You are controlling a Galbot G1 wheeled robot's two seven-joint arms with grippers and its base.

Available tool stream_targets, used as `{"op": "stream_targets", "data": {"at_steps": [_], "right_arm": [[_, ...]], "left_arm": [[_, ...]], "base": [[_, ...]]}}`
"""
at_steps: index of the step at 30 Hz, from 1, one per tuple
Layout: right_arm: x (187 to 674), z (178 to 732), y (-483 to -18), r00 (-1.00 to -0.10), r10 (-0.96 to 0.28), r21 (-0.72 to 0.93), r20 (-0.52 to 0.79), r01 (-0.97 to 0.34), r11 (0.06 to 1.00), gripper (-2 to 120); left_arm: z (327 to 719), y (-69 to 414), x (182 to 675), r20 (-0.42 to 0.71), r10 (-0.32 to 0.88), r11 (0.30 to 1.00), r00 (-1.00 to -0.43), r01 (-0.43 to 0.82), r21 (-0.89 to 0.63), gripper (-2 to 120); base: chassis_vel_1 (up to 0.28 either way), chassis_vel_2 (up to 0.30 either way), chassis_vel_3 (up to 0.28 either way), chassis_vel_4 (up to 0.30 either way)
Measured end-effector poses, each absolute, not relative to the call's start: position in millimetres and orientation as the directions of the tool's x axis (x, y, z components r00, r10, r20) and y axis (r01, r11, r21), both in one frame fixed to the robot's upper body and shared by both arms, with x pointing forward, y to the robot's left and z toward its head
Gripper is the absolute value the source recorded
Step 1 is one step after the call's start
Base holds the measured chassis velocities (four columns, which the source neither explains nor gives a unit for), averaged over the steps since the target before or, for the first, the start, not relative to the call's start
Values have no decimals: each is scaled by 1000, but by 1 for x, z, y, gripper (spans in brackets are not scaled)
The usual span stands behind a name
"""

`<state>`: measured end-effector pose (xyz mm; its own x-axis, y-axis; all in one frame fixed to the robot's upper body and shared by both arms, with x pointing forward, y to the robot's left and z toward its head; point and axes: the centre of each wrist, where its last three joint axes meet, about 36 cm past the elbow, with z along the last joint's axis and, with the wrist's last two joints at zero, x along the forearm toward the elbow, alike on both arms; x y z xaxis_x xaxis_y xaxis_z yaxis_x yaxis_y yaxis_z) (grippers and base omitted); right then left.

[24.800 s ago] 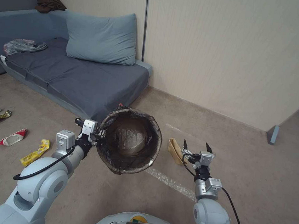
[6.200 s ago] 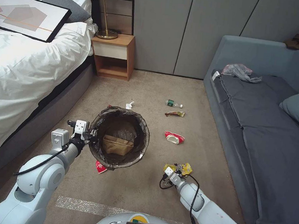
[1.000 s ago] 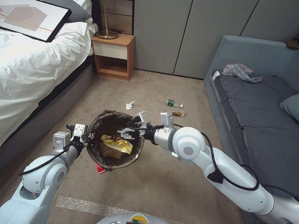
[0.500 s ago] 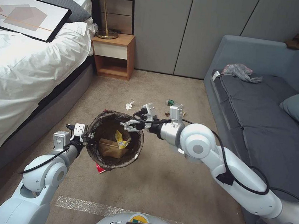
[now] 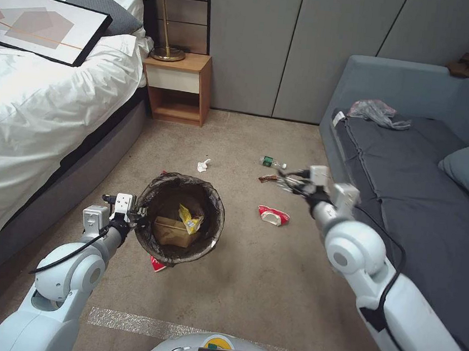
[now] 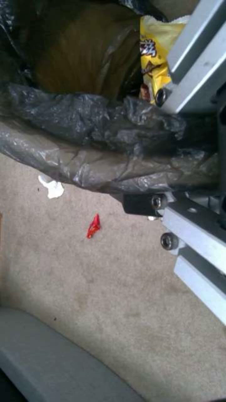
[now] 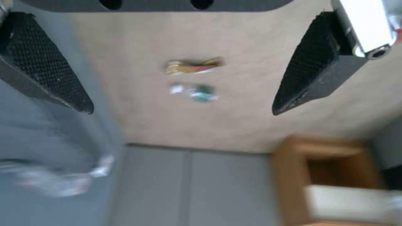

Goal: Pick up the trash bin, then pick up the garbage from the floor and place it into the trash bin.

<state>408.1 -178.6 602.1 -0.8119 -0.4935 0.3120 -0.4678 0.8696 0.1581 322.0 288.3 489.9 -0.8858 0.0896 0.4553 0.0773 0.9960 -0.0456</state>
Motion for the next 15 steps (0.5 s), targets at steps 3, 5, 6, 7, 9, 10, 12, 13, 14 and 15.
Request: {"op": "stream_targets", "data": {"at_steps": [3,5,6,7,9,10,12,13,14,15], "right_arm": [[403,577,-209,-902,-323,66,285,-318,946,100],[391,530,-248,-983,-55,-24,175,-60,998,100],[391,530,-248,-983,-55,-24,175,-60,998,100],[383,509,-259,-992,17,-42,124,11,999,100],[346,427,-280,-984,174,-111,27,170,979,100],[346,427,-280,-984,174,-111,27,170,979,100],[315,379,-298,-971,240,-120,16,237,964,100],[315,379,-298,-971,240,-120,16,237,964,100],[309,369,-302,-969,247,-114,11,244,963,100],[304,359,-306,-970,243,-99,3,242,965,100]], "left_arm": [[490,288,322,453,88,996,-887,74,-49,0],[489,287,321,454,89,996,-886,70,-58,0],[489,287,321,454,89,996,-886,70,-58,0],[489,287,321,455,90,996,-886,70,-60,0],[487,286,320,459,96,995,-883,74,-66,0],[487,286,320,459,96,995,-883,74,-66,0],[487,283,317,462,111,993,-880,84,-79,0],[487,283,317,462,111,993,-880,84,-79,0],[488,282,315,460,118,992,-880,90,-83,0],[490,279,313,455,130,991,-881,101,-88,0]], "base": [[0,0,0,0],[0,0,0,0],[0,0,0,0],[0,0,0,0],[0,0,0,0],[0,0,0,0],[0,0,0,0],[0,0,0,0],[0,0,0,0],[0,0,0,0]]}}
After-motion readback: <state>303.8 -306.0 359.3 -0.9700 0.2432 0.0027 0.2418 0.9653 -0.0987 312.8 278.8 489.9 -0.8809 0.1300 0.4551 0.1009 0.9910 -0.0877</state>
